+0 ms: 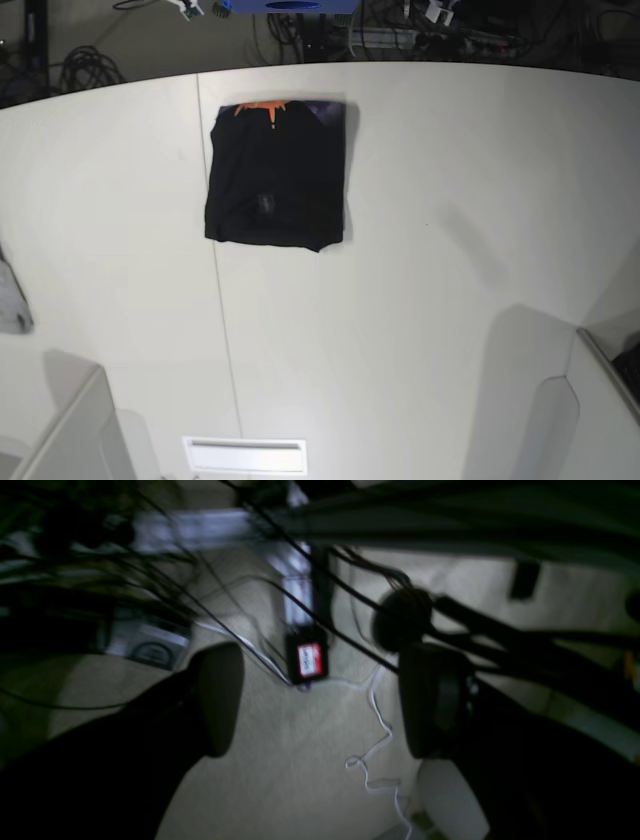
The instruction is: Fold the T-shirt properly
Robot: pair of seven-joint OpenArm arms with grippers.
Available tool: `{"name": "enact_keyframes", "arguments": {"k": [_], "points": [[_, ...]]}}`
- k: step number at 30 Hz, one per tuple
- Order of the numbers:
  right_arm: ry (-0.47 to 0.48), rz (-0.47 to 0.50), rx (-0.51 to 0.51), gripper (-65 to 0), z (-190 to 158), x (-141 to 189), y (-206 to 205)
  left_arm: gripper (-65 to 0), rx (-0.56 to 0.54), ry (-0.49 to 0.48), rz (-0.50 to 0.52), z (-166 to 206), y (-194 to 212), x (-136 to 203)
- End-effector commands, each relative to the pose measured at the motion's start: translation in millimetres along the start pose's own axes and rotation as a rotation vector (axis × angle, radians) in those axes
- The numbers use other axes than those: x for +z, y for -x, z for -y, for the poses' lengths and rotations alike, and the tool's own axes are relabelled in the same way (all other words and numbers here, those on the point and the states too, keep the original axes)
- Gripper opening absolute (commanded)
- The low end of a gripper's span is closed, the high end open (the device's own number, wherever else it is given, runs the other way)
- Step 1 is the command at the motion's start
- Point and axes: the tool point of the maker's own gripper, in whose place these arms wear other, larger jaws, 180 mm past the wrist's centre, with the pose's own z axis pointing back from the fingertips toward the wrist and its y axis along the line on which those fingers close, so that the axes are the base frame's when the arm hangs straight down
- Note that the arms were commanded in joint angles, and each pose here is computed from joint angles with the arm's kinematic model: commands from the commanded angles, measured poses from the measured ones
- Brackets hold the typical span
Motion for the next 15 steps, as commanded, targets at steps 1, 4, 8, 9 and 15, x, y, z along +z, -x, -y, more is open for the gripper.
{"name": "enact_keyframes", "arguments": {"k": [1, 4, 8, 9, 15], "points": [[-0.014, -0.008, -0.003, -65.0, -6.4, -0.5, 5.4, -18.3, 0.002, -0.007, 0.011, -6.4, -2.1, 4.2], [-0.028, -0.003, -0.006, -65.0, -16.3, -2.6, 2.1, -18.3, -0.009, -0.034, 0.012, -11.4, -2.5, 4.1], [-0.067, 0.012, -0.015, -65.0, -42.5, -7.3, -6.6, -18.3, -0.054, -0.146, 0.01, -31.4, -2.2, 6.2], [-0.08, 0.017, -0.018, -65.0, -50.9, -8.6, -9.4, -18.3, -0.067, -0.177, 0.008, -36.9, -1.6, 7.4], [-0.116, 0.028, -0.025, -65.0, -74.6, -11.4, -16.4, -18.3, -0.1, -0.265, 0.002, -52.0, 0.2, 11.6]]}}
